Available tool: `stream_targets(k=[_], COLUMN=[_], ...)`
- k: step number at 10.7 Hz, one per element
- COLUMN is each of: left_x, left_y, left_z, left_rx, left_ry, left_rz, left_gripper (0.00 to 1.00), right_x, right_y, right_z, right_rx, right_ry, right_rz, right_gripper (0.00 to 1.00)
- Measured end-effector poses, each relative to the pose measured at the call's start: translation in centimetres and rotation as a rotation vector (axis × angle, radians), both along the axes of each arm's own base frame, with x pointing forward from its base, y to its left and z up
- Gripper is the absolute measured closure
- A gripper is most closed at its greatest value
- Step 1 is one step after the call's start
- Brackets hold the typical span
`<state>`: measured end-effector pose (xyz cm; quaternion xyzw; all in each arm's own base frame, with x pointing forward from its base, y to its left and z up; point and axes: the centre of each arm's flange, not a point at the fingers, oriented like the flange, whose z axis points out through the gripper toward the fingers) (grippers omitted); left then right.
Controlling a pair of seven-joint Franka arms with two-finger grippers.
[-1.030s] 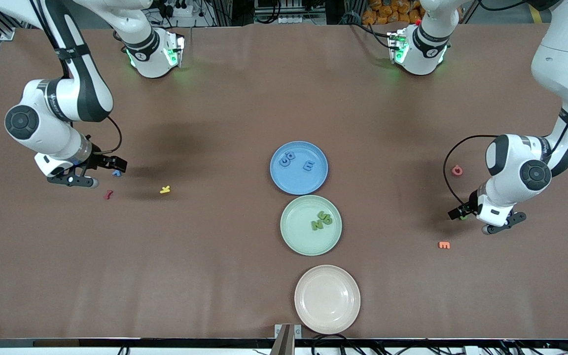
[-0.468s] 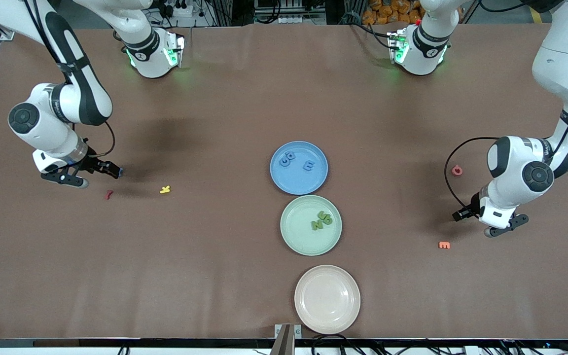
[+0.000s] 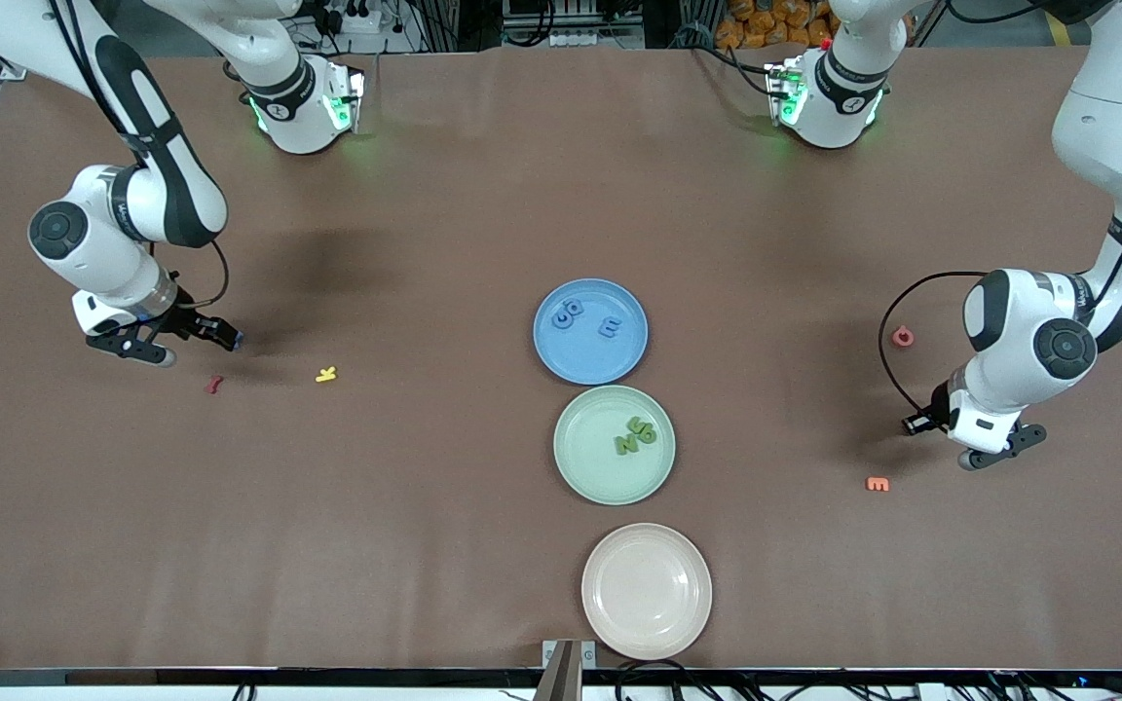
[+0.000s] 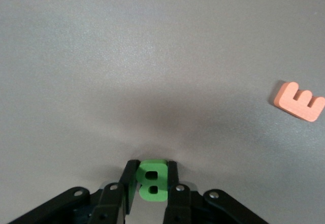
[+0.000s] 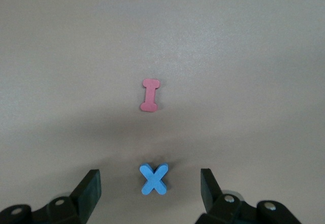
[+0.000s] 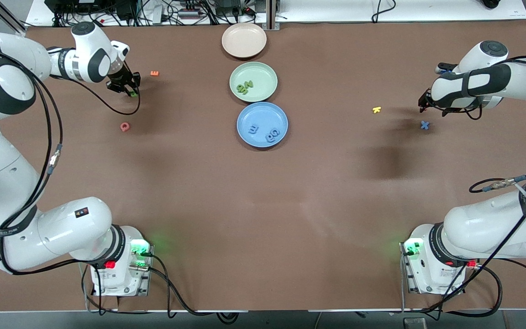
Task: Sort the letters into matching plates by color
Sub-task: 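Lower the right and left grippers to the blue X and green B, then close the left gripper on the green B and lift it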
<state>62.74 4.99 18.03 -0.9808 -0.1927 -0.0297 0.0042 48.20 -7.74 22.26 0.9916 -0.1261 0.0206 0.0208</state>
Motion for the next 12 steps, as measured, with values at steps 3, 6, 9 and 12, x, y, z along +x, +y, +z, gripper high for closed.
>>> stream_targets(k=[3,6,9,12], left_x=[0.9,2.6,3.4,3.4], left_y=[-1.3,-4.4,-7.6,-12.5], left_z=[1.0,3.3,4.4,4.2], left_rx=[-0.013,-0.043,-0.067,-0.090], left_ry=[-0.027,-0.079,-0.102,-0.099], left_rz=[0.028,0.087,0.137,0.188], left_gripper=[0.72,0.72,0.72,0.72], right_x=[-0.1,-0.4,-0.6,-1.2], right_y=[0.7,1.5,0.8,0.6], right_z=[-0.8,-2.3,-3.2,-3.7], right_rx=[0.021,0.027,0.022,0.018], right_ry=[0.008,-0.006,-0.004,-0.017], right_rz=[-0.030,-0.040,-0.052,-0.055], right_gripper=[0.17,0.19,0.20,0.23])
